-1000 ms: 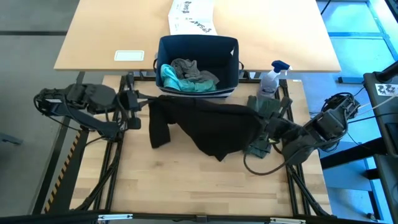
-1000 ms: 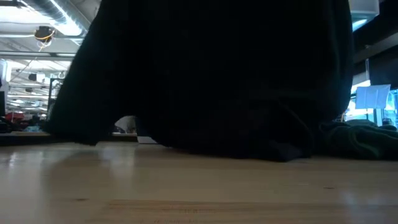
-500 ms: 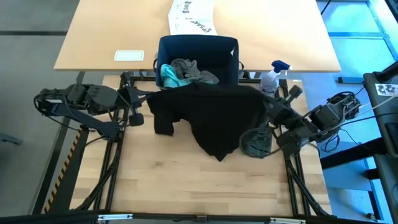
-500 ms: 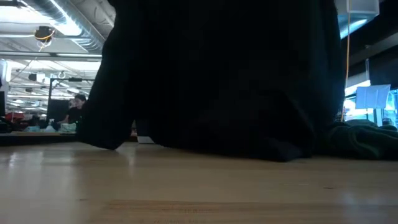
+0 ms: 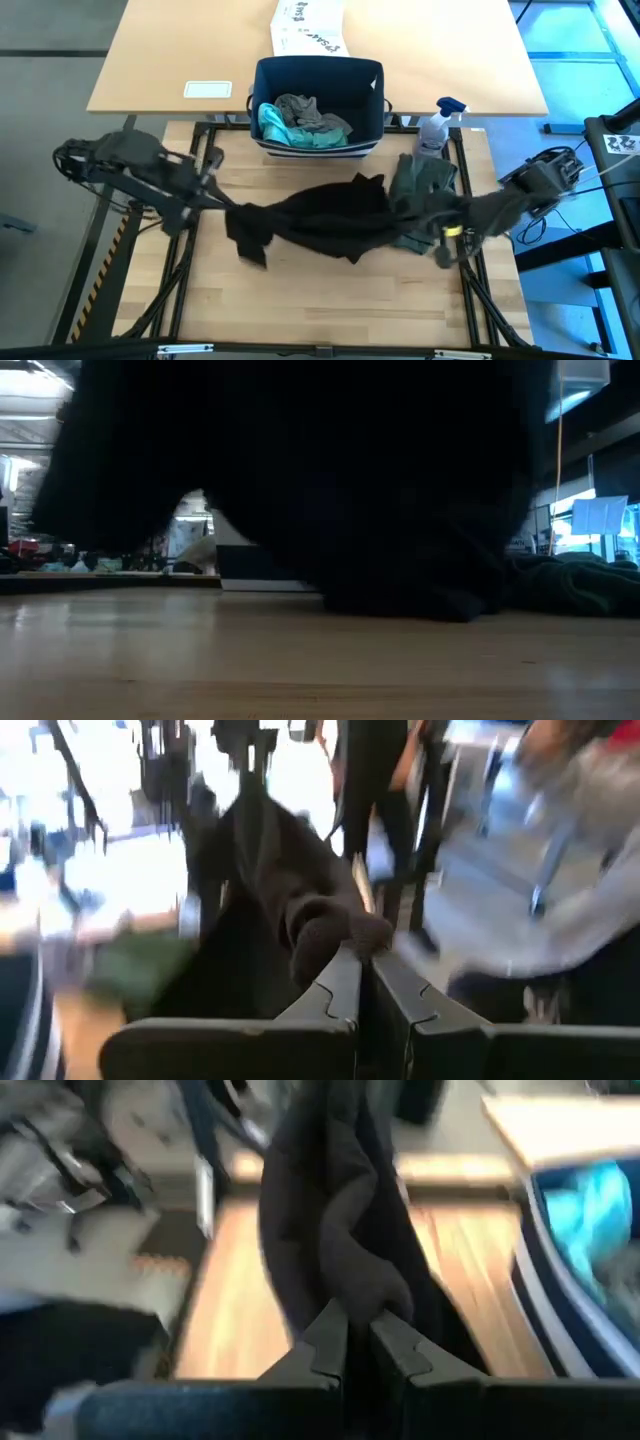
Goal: Fold Laundry from Bin
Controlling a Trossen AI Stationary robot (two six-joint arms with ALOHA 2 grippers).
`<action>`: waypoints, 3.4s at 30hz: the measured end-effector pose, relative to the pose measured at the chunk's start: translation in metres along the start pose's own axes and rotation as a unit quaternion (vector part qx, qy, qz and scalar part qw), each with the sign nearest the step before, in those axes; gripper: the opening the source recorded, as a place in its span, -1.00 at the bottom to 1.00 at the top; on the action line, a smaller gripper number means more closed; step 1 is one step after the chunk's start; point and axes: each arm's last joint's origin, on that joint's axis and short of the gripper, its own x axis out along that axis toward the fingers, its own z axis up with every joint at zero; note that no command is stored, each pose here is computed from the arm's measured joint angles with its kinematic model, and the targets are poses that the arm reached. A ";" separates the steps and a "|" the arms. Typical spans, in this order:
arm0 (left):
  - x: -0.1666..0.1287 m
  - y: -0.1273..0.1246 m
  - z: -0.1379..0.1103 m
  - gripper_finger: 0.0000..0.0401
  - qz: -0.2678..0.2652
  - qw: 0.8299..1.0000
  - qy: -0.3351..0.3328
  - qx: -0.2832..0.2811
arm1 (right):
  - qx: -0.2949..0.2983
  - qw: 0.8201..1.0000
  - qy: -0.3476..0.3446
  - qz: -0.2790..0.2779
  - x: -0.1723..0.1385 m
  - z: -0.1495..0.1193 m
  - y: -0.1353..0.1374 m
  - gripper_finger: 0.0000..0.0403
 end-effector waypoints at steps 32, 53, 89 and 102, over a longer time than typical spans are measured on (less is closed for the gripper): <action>-0.046 0.020 -0.009 -0.99 0.437 0.868 0.169 0.162 | -0.164 0.863 0.107 -0.465 0.012 -0.012 -0.083 -0.90; -0.016 -0.018 0.017 -0.99 -0.137 0.988 -0.067 -0.004 | -0.036 0.981 -0.118 0.149 -0.041 0.033 0.019 -0.90; 0.062 0.016 -0.245 -0.99 0.482 0.836 0.262 -0.018 | -0.089 0.866 0.182 -0.458 0.141 -0.233 -0.079 -0.90; 0.060 0.057 -0.279 -0.89 0.548 0.789 0.277 0.032 | 0.024 0.833 0.147 -0.533 0.157 -0.256 -0.150 -0.85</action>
